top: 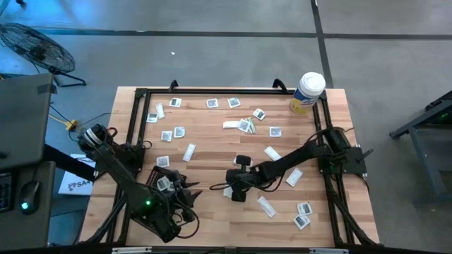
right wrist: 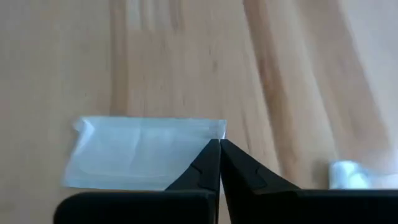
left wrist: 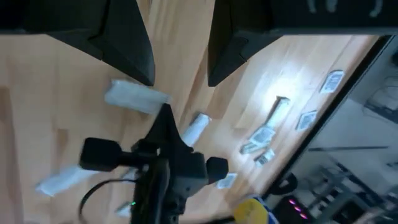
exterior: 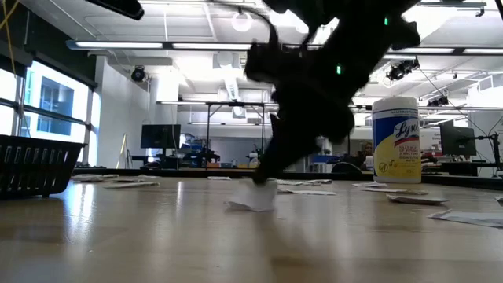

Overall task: Pick & Place First Aid Supplies
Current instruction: Put the bandage into the bottom black bin

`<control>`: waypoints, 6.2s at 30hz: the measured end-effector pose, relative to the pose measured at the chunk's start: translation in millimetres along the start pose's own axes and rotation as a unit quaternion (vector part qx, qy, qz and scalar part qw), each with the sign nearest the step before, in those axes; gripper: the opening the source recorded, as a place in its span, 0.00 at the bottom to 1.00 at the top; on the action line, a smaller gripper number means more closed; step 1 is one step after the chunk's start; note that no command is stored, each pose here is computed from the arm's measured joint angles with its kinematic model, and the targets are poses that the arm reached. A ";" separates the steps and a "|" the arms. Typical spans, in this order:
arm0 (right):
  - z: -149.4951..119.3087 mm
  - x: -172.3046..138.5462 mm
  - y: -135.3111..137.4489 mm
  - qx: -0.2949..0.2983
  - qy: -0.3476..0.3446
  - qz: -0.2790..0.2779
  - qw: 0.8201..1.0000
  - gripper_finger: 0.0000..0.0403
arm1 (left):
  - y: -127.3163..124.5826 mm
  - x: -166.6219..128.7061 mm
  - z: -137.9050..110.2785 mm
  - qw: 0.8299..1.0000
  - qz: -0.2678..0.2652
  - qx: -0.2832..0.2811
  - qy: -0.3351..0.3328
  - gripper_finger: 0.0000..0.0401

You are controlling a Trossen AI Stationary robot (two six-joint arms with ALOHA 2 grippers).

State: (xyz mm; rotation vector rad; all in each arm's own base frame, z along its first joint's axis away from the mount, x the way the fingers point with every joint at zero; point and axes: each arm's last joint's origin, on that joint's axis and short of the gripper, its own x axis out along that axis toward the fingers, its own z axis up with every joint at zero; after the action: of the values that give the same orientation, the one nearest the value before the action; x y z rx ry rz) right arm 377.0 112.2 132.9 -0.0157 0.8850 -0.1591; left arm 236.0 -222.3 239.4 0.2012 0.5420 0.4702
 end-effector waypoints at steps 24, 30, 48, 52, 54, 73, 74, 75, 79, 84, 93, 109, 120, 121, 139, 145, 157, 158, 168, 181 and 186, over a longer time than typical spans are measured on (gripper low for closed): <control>11.5 -53.5 52.7 -0.140 -0.175 -0.175 0.959 0.00 | 26.4 105.8 -31.8 0.960 -0.145 -0.231 0.069 0.54; 10.4 -57.8 59.0 -0.159 -0.184 -0.189 0.951 0.00 | 33.3 118.6 -31.5 0.942 -0.188 -0.274 0.054 0.54; 10.4 -57.0 57.1 -0.159 -0.181 -0.196 0.951 0.00 | 35.8 124.7 -21.4 0.931 -0.227 -0.283 0.029 0.54; 10.4 -57.3 56.7 -0.160 -0.181 -0.206 0.948 0.00 | 35.7 124.7 -21.5 0.931 -0.229 -0.283 0.030 0.54; 10.4 -57.3 56.7 -0.161 -0.181 -0.206 0.948 0.00 | 35.4 124.6 -21.6 0.929 -0.233 -0.285 0.033 0.54; 14.9 -54.0 51.5 -0.146 -0.184 -0.190 0.953 0.00 | 46.2 136.0 -19.6 0.954 -0.201 -0.223 0.010 0.34; 15.1 -53.7 51.2 -0.144 -0.184 -0.185 0.955 0.00 | 46.5 136.1 -19.6 0.956 -0.197 -0.216 0.007 0.28; 15.3 -53.3 50.9 -0.143 -0.184 -0.180 0.956 0.01 | 46.7 136.2 -19.6 0.959 -0.193 -0.209 0.004 0.22; 15.7 -52.8 50.7 -0.139 -0.184 -0.172 0.958 0.04 | 43.4 132.6 -20.3 0.969 -0.196 -0.149 -0.008 0.03; 16.8 -63.5 55.7 -0.161 -0.192 -0.168 0.954 0.15 | 38.3 110.5 -16.8 0.977 -0.203 -0.062 -0.007 0.02; 23.1 -99.8 60.7 -0.145 -0.226 -0.181 0.946 0.35 | 42.2 3.9 21.9 0.965 -0.184 0.098 0.160 0.00; 30.2 -87.7 40.0 -0.109 -0.208 -0.185 0.954 0.36 | -4.8 -66.1 -54.1 0.869 -0.141 0.157 0.447 0.00; 29.6 -87.6 40.2 -0.102 -0.208 -0.183 0.956 0.36 | -27.6 -39.7 -78.2 0.838 -0.121 0.241 0.474 0.02; 29.6 -87.5 39.9 -0.101 -0.208 -0.183 0.956 0.36 | -27.8 -38.4 -77.6 0.838 -0.123 0.238 0.475 0.03; 24.0 -83.9 26.3 -0.112 -0.143 -0.131 0.975 0.35 | -27.8 -53.1 -27.5 0.816 -0.176 0.181 0.520 0.13; 12.3 -106.9 13.3 -0.020 -0.053 -0.053 0.997 0.35 | -25.2 -63.0 19.4 0.895 -0.171 0.217 0.351 0.11; -18.4 -67.0 1.0 0.123 -0.066 -0.076 0.987 0.35 | -56.1 -3.2 25.6 0.902 -0.273 0.303 0.140 0.02; -20.0 -60.5 -2.7 0.133 -0.073 -0.080 0.985 0.35 | -55.6 3.8 19.6 0.900 -0.273 0.306 0.148 0.02; 2.8 -3.9 -21.1 0.217 -0.053 -0.154 0.962 0.28 | -38.4 30.8 10.7 0.912 -0.309 0.259 0.075 0.00; 9.1 6.2 -27.6 0.347 -0.004 -0.191 0.918 0.27 | -36.0 31.2 12.5 0.908 -0.337 0.239 0.071 0.00; 4.2 20.6 -30.2 0.346 0.003 -0.199 0.917 0.27 | -36.4 31.6 13.6 0.908 -0.338 0.237 0.067 0.00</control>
State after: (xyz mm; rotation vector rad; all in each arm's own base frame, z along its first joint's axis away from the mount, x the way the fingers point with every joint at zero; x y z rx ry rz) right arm 389.1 79.2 122.2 0.4695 0.7832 -0.8491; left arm 280.9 -239.8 225.6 0.4271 0.8123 -0.3389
